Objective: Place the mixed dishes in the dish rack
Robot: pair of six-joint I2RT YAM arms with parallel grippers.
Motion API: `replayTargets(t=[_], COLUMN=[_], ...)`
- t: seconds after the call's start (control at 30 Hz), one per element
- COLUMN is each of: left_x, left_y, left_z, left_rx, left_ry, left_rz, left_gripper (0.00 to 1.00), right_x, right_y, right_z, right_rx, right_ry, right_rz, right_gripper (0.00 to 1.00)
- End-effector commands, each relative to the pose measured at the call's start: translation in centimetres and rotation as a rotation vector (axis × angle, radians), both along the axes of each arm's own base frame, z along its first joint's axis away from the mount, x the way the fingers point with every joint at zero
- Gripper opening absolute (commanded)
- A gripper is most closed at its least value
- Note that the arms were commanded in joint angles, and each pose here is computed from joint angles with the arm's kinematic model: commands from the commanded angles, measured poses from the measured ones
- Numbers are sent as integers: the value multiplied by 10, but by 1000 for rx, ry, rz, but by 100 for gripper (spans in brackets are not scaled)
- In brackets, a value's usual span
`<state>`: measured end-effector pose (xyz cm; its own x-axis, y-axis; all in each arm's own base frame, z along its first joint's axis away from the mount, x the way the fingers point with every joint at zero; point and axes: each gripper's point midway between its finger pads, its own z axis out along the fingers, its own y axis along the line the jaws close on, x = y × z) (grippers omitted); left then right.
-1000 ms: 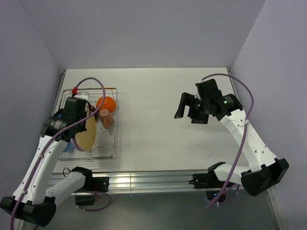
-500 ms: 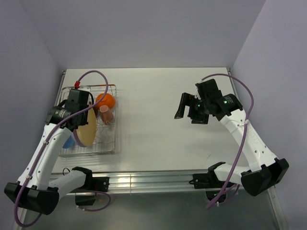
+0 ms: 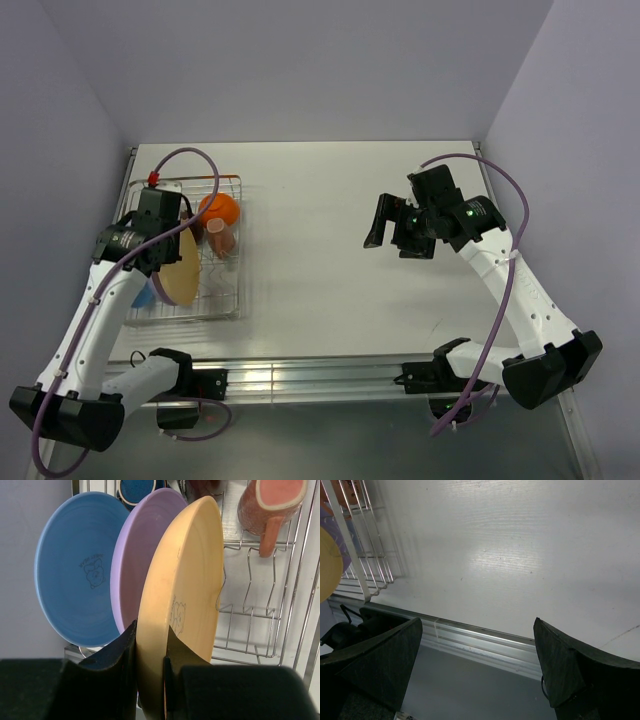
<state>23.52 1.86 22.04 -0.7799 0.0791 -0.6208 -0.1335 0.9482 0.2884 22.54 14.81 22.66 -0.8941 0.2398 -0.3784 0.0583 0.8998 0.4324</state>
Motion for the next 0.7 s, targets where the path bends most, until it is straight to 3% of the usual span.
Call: replayTargets(t=[0.0, 0.67], left_x=[-7, 14], left_y=[20, 25], left_z=[-4, 6], left_rx=[95, 102], left_ry=[68, 69], left_rz=[63, 102], left_gripper=[0, 0], right_x=[0, -1], right_y=[-2, -1], right_z=[7, 1], right_rx=[-1, -4], right_ry=[-36, -23], right_rz=[4, 23], right_gripper=[100, 100])
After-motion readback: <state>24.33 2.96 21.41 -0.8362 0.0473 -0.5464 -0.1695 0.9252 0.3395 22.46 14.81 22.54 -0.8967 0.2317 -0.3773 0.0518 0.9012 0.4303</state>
